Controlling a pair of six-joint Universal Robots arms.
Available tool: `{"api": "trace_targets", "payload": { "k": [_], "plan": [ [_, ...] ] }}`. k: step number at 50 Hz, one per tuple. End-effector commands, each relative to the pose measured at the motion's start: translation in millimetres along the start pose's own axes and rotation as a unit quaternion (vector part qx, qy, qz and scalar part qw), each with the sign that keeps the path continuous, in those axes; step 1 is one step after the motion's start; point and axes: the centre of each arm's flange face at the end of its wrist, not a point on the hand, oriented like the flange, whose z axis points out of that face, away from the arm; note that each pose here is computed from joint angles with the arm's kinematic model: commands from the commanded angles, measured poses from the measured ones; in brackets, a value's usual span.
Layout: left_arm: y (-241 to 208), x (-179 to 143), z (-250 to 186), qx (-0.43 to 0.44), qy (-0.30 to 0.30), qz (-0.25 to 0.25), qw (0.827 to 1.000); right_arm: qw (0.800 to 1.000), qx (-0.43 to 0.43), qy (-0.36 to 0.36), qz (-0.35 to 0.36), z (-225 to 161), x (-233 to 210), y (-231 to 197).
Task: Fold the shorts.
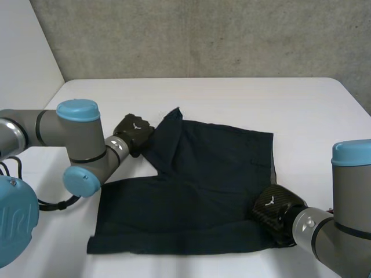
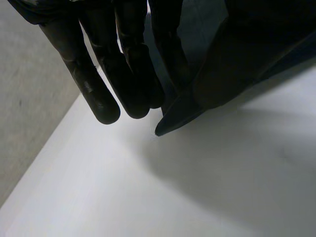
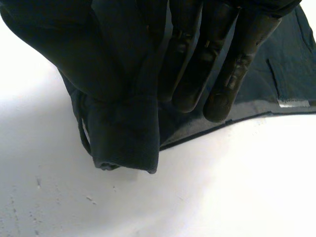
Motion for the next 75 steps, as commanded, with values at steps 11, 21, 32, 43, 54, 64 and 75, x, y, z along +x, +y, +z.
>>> {"api": "trace_targets", "payload": {
  "k": [11, 21, 32, 43, 54, 64, 75],
  "plan": [
    [19.7, -7.6, -46.2, -0.176, -0.115, 0.009, 0.978, 1.000, 0.006, 0.009, 0.002, 0.8, 3.9, -2.2],
    [-27.0, -17.7, -85.5, -0.113, -0.135, -0.063, 0.982, 0.999, 0.015, 0.020, 0.026, 3.0, 7.6, -3.9],
    [-57.3, -9.3, -162.1, -0.079, -0.023, -0.138, 0.987, 0.999, 0.025, 0.027, 0.025, -4.4, 8.5, -6.5],
    [-25.8, 33.4, -212.0, -0.203, 0.106, -0.131, 0.964, 0.999, 0.031, 0.035, 0.023, -7.0, 12.1, -9.3],
    [-31.3, 10.3, -143.8, -0.145, 0.026, -0.079, 0.986, 0.993, 0.077, 0.087, 0.012, -2.1, 39.9, -36.3],
    [-84.1, -49.2, -39.7, 0.042, -0.184, -0.081, 0.979, 0.961, 0.130, 0.243, 0.009, 61.5, 112.6, -76.7],
    [-54.1, -27.4, 41.3, 0.062, -0.203, -0.041, 0.976, 0.939, 0.198, 0.280, -0.011, 150.5, 137.0, -91.1]
  ]
}}
